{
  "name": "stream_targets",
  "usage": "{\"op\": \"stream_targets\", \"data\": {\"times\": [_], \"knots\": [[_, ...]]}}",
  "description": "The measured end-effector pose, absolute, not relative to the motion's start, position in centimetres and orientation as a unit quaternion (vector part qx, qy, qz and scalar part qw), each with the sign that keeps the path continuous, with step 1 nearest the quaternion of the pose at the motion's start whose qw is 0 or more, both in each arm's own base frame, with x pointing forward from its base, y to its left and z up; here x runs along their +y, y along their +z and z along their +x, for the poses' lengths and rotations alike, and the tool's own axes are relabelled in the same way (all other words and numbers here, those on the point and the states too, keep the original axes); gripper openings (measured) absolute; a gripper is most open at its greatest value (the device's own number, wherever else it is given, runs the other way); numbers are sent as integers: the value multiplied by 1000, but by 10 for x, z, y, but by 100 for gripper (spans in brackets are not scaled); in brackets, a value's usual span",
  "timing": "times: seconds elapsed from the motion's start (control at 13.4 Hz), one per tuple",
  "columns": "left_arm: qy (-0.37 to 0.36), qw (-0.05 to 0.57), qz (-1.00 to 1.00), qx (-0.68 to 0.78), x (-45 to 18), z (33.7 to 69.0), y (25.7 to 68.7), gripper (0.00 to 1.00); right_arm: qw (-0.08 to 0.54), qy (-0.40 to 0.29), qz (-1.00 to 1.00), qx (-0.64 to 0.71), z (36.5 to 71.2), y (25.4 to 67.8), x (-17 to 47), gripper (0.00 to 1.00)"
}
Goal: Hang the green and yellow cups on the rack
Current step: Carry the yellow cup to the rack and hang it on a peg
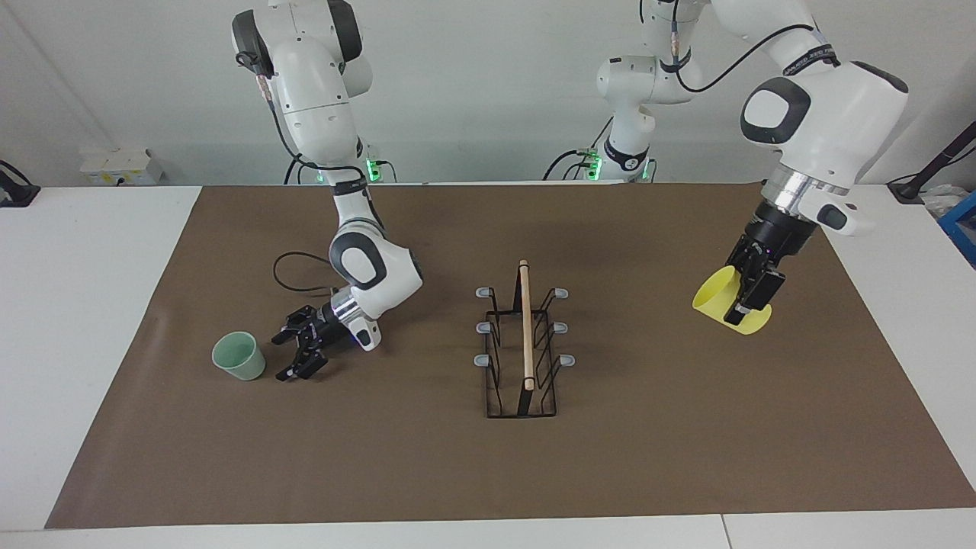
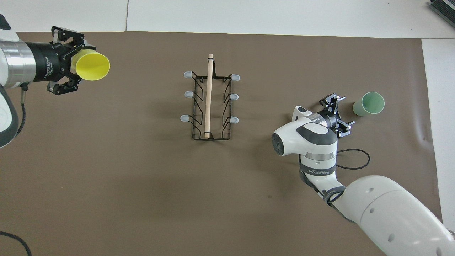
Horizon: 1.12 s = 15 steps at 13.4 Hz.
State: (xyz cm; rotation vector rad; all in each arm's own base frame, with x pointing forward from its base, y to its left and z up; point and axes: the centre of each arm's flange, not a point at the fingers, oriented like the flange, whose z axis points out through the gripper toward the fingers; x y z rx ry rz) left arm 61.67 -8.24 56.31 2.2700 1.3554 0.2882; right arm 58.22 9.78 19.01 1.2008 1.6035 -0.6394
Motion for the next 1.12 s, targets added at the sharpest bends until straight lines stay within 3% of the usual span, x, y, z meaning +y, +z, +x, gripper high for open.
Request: {"op": "stream_targets", "data": {"times": [0.6,1.12], "knots": [[238,213,884,341,-191,540,528,71,507,-276,467,670,575,183,94,100],[306,131,927,174,-244,500,496,71,504,-293,457,672,573,186,87,100]]}}
